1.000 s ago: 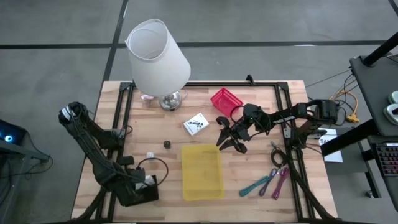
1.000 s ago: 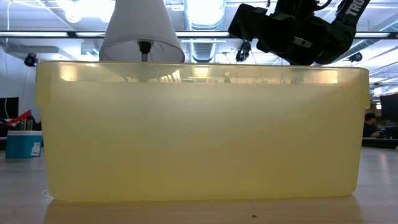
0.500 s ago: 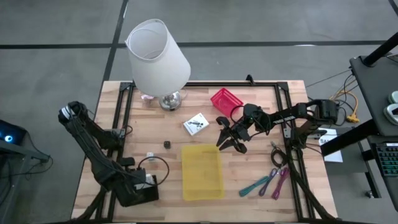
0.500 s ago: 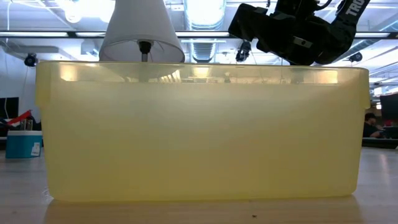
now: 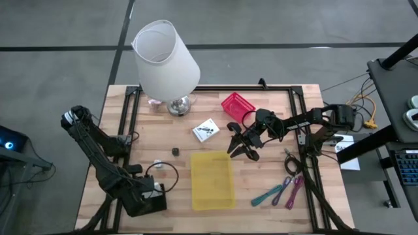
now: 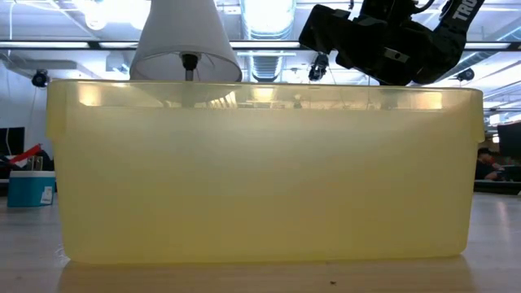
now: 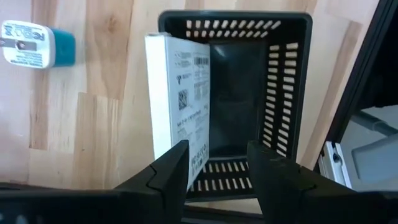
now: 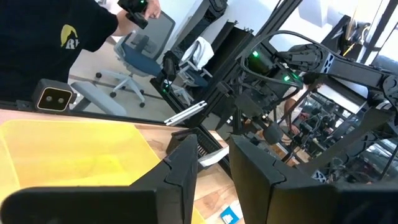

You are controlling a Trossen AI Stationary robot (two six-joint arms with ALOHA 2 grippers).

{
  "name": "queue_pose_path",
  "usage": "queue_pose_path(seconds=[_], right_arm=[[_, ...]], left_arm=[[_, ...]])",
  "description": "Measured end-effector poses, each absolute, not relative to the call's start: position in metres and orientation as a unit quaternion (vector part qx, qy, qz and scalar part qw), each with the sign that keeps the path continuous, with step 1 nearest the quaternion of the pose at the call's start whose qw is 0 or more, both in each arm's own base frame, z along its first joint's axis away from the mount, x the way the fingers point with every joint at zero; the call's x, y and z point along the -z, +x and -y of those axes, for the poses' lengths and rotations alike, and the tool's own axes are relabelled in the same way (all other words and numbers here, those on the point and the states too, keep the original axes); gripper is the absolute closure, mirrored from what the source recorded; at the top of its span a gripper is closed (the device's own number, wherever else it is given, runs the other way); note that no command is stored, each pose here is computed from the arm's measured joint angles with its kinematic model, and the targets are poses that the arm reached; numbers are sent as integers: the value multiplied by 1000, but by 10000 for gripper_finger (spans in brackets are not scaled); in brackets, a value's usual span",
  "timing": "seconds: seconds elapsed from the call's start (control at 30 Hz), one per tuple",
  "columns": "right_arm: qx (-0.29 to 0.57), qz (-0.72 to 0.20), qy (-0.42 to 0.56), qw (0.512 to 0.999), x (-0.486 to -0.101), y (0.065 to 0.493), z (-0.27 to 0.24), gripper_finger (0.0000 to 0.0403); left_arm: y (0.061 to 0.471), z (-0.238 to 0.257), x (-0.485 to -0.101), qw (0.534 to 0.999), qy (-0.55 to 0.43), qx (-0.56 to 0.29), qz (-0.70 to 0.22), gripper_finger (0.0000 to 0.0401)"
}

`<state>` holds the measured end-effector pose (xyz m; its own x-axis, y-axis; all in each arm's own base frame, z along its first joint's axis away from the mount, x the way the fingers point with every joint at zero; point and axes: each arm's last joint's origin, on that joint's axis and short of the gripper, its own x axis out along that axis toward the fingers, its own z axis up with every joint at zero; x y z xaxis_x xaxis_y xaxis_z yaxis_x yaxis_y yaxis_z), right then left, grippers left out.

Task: Pick and place items into bin
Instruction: Put the card reader box into the black bin

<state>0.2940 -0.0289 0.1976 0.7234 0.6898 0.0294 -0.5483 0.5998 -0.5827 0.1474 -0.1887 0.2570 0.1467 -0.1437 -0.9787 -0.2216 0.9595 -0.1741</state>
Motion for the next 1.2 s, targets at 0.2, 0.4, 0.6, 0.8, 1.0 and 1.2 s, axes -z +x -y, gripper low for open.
queue_pose_path(seconds=[0.2, 0.4, 0.6, 0.8, 1.0, 1.2], right_arm=[[-352, 122, -268, 889, -197, 294, 29, 328], [-352, 119, -265, 890, -197, 294, 29, 328], [-354, 113, -262, 891, -196, 294, 29, 328], [-354, 113, -262, 891, -196, 294, 29, 328], [-337, 118, -285, 889, -196, 295, 30, 328], [-244, 91, -296, 919, -197, 299, 33, 328]], left_arm=[[156, 182, -257, 766, -110, -27, -633, 255], [169, 170, -258, 798, -9, 3, -602, 255], [182, 155, -259, 821, 117, 4, -558, 255], [196, 140, -262, 821, 270, -24, -502, 255], [213, 127, -268, 805, 380, -55, -452, 255], [223, 116, -277, 799, 401, -86, -441, 255]])
